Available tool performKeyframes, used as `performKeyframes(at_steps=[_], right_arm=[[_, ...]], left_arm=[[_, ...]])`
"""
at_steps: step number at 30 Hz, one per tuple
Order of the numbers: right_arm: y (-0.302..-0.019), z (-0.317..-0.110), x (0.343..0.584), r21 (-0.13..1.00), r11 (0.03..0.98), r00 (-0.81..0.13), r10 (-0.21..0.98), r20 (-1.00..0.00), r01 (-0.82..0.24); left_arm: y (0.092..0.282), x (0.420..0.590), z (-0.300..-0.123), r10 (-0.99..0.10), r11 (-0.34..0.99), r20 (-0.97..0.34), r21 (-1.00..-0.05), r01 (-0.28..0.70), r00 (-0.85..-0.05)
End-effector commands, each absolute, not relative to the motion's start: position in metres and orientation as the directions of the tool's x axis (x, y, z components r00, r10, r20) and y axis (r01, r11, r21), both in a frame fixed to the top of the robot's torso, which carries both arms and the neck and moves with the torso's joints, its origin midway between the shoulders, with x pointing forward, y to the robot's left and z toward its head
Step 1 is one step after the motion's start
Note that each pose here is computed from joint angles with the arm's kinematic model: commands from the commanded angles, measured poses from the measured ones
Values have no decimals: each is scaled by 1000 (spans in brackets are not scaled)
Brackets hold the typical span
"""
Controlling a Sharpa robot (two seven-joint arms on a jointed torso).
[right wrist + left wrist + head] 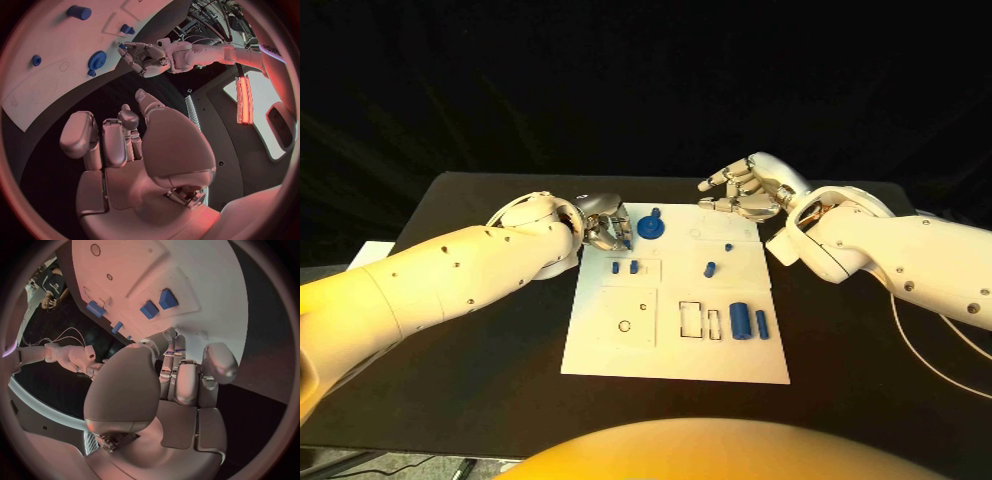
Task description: Assemble the parts on the task board
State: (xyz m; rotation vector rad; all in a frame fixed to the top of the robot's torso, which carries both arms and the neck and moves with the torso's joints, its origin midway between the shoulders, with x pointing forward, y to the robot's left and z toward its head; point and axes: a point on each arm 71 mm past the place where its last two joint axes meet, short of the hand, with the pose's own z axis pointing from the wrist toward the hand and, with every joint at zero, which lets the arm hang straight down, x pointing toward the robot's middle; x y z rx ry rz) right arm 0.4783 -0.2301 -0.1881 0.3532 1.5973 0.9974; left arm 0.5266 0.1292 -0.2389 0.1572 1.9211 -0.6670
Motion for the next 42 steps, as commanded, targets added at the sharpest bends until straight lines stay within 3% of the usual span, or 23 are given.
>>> performKeyframes(at_steps=[1, 42], right_arm=[[-228, -188, 477, 755, 586, -308, 690, -656, -295], [-228, -188, 477, 755, 585, -309, 689, -656, -296]], left_arm=[[127, 526, -242, -174, 836, -866, -382, 394, -469], [121, 529, -249, -135, 859, -860, -349, 374, -492]])
